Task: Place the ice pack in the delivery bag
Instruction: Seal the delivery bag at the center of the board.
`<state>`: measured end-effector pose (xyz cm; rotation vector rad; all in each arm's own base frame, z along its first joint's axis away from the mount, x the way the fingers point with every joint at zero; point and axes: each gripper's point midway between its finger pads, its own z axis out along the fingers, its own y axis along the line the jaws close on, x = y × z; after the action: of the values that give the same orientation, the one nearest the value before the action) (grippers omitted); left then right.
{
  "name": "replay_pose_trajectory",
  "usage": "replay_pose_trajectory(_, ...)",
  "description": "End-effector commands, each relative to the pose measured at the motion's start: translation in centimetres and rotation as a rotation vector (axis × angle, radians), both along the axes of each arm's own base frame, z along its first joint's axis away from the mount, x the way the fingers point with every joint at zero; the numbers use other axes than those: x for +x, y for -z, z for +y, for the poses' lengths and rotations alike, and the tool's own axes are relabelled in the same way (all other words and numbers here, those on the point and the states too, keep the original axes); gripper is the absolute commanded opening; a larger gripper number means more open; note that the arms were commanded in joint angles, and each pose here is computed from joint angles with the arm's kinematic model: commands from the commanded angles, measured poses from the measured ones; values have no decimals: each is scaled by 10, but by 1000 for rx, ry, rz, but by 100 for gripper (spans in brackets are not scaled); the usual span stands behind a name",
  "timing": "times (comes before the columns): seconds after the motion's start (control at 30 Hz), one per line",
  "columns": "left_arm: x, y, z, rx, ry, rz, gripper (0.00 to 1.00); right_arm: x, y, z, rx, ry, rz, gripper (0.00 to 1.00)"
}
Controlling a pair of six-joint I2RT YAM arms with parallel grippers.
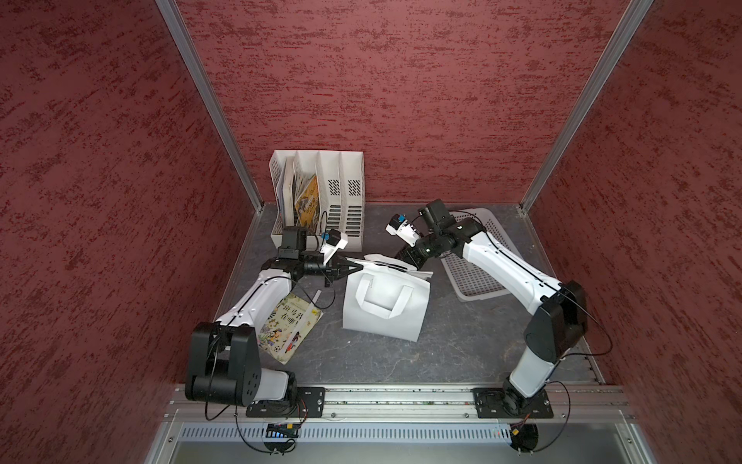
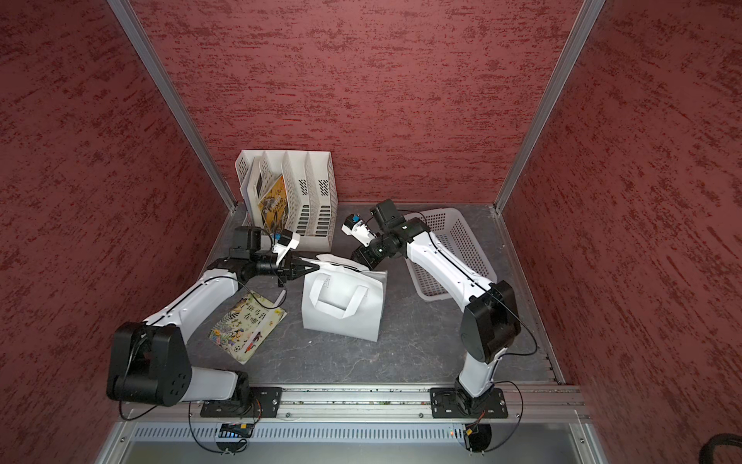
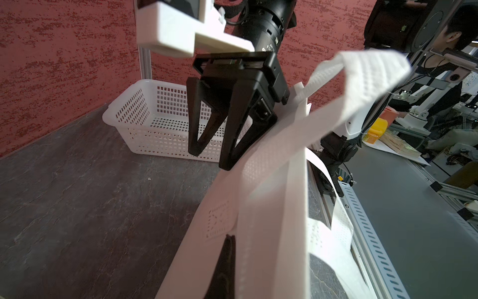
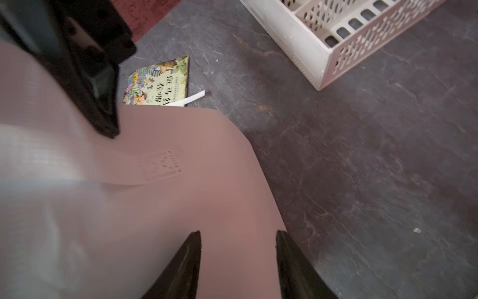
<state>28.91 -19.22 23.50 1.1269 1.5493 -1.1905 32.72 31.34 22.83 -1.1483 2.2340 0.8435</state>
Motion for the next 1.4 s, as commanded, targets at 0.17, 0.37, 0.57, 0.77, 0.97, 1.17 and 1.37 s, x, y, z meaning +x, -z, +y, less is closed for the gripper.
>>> replay_pose_trajectory(0.17, 6, -5, 5, 12, -28, -23, 0, -26, -44, 11, 118, -103, 10, 62)
replay_pose_trajectory(0.37, 8, -4, 6, 12, -31, -22, 0, -33, -33, 9, 90, -119, 69, 66)
replay_pose_trajectory(0.57, 9, -4, 6, 12, -32, -21, 0, -39, -45, 14, 143, -139, 95, 72)
replay_pose_trajectory(0.77, 9, -5, 6, 11, -31, -23, 0, -39, -47, 18, 161, -135, 116, 77)
replay_pose_trajectory(0.97, 9, -5, 6, 8, -28, -22, 0, -39, -56, 21, 182, -134, 113, 79)
replay_pose_trajectory(1.17, 8, -6, 6, 4, -24, -22, 0, -32, -45, 15, 99, -101, 85, 82)
replay_pose_trajectory(1.37, 7, -7, 5, -3, -17, -19, 0, -33, -36, 21, 18, -122, 38, 82)
